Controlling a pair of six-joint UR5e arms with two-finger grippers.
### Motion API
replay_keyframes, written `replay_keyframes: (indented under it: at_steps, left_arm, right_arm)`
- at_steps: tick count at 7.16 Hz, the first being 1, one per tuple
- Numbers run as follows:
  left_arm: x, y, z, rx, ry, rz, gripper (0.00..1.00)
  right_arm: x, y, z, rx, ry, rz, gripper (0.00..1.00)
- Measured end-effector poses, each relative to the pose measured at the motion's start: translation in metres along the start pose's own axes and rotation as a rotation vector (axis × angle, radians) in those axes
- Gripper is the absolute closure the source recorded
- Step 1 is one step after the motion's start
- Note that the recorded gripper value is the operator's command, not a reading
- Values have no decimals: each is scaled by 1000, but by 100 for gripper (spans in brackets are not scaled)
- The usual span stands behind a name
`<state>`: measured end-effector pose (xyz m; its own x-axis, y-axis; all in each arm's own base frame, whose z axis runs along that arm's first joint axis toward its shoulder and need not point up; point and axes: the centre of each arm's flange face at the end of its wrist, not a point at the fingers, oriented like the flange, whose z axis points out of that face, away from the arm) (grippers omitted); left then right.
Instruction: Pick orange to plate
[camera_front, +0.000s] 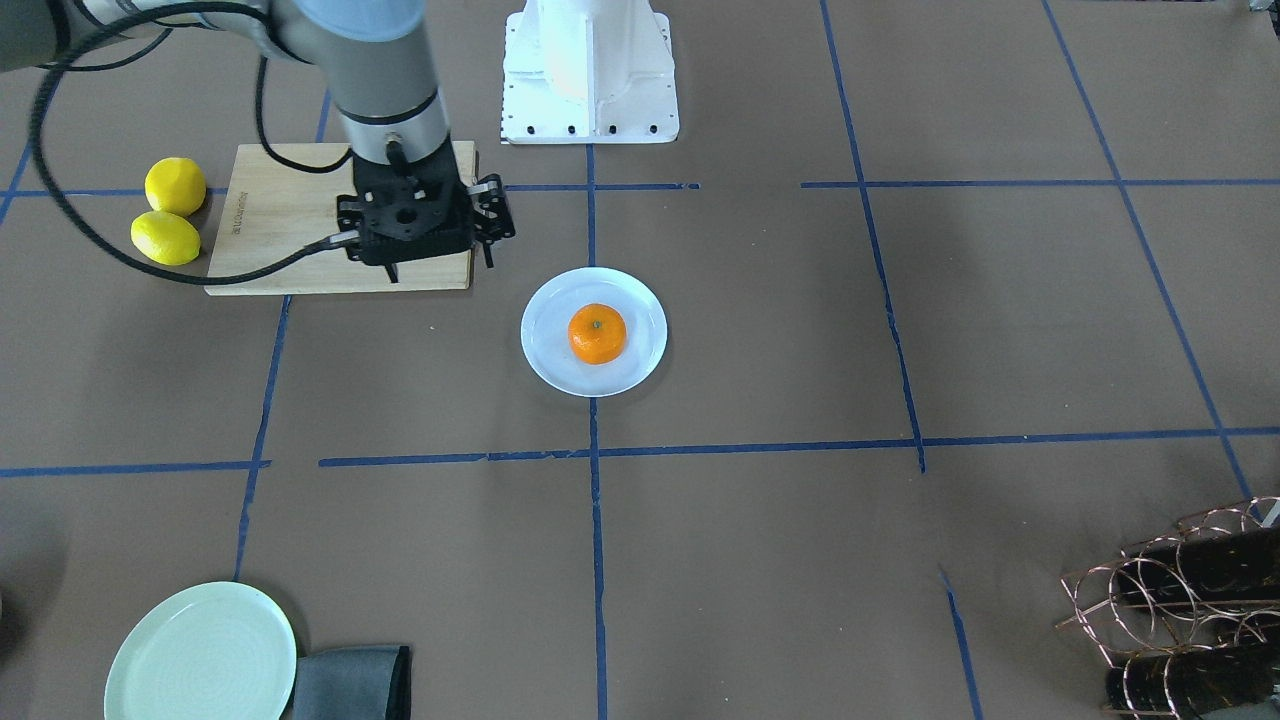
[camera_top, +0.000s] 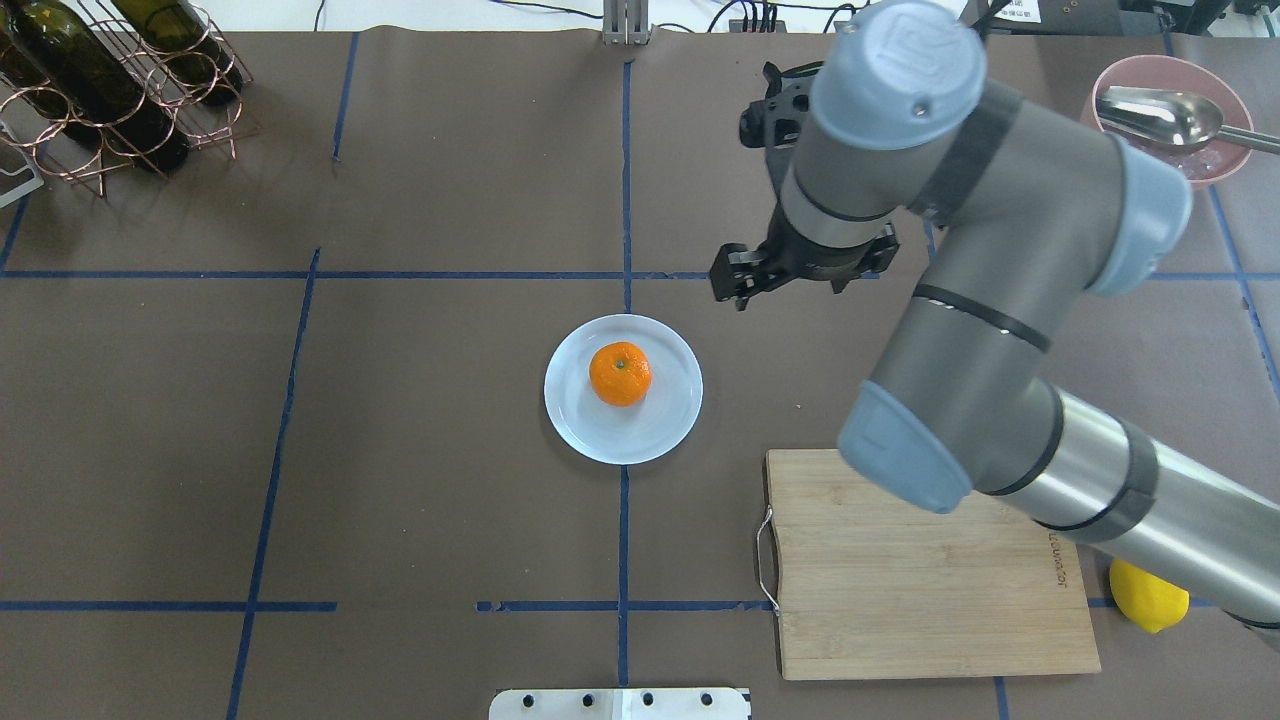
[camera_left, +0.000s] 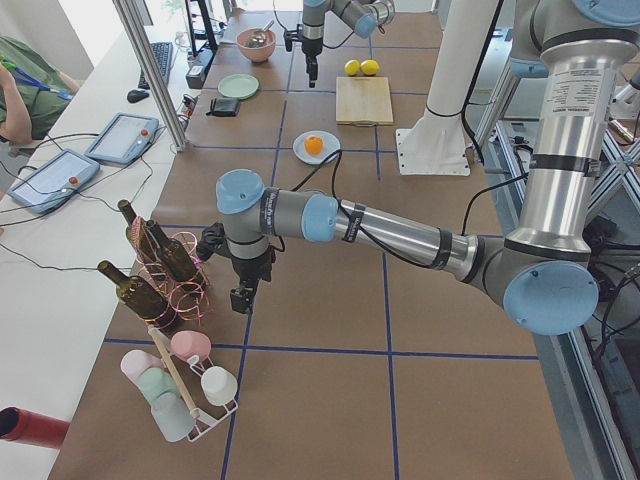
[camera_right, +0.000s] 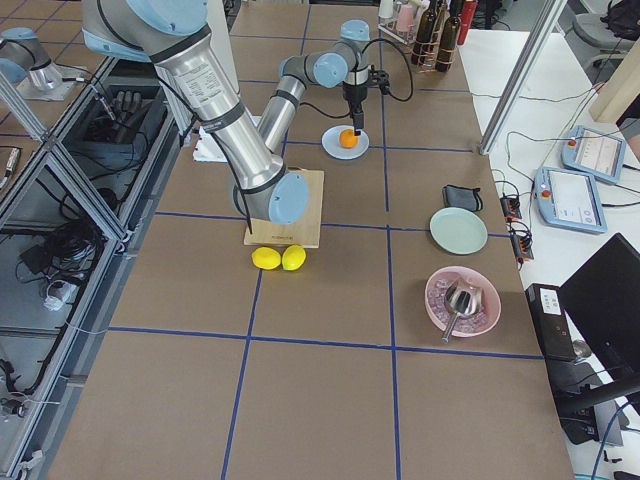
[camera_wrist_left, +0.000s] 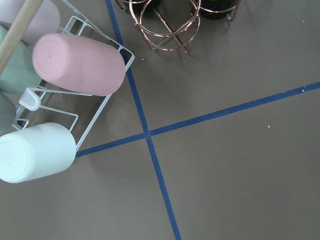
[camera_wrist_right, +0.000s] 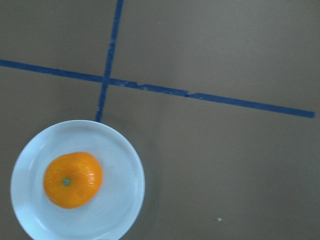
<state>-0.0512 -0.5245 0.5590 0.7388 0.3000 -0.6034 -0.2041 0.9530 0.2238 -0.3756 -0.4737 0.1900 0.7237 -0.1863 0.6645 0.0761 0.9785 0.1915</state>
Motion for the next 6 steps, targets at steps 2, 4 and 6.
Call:
replay_keyframes:
  at_steps: [2,4,6]
  left_arm:
    - [-24,35,27,-15,86,-26,0]
    - [-34,58,43,-5,103,-27,0]
    - [-36,61,46,-2,102,-30,0]
  right_arm:
    - [108,-17,-14,-35,-8,-32,0]
    - [210,-24,-23,-61,-5,-67,0]
    - [309,-25,-25,-94,-25,-83,0]
